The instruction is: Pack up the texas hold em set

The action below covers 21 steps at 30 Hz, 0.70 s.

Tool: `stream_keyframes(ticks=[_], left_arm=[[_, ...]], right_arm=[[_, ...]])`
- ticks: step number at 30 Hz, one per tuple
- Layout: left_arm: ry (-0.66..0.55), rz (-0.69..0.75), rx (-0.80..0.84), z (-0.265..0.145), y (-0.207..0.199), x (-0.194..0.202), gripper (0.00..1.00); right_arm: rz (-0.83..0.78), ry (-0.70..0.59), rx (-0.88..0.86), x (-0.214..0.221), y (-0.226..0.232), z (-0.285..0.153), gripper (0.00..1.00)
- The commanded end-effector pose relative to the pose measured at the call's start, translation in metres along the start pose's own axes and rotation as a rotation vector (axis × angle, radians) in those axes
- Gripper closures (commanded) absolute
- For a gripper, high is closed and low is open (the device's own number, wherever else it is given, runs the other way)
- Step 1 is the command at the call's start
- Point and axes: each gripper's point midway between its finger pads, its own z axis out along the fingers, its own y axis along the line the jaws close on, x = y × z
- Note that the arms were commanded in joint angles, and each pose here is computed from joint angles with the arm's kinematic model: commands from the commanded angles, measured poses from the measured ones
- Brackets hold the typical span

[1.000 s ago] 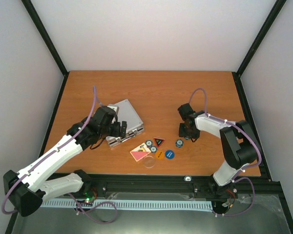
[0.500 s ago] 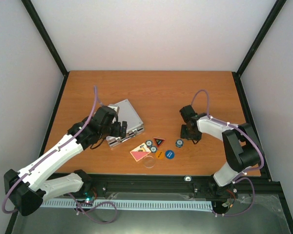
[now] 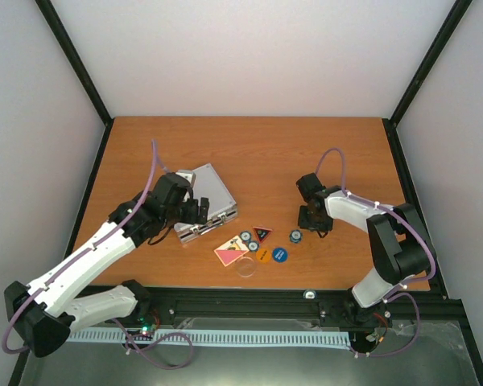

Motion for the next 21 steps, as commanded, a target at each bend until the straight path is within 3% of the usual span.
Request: stream_keyframes(ticks=[1, 10, 21], left_arm=[[-0.058, 0.005, 0.009, -0.016, -0.002, -0.018, 0.00], [-0.061, 0.000, 0.016, -0.015, -0.002, -0.016, 0.00], [-0.053, -0.001, 0.021, -0.010, -0.004, -0.014, 0.00]], right_arm=[[-0.011, 0.003, 0.015, -0.001, -0.006, -0.015, 0.72], [-0.032, -0.010, -0.073, -0.003, 0.006, -0.038, 0.73], [-0.068, 0.009, -0.087, 0.003, 0.011, -0.034, 0.73]])
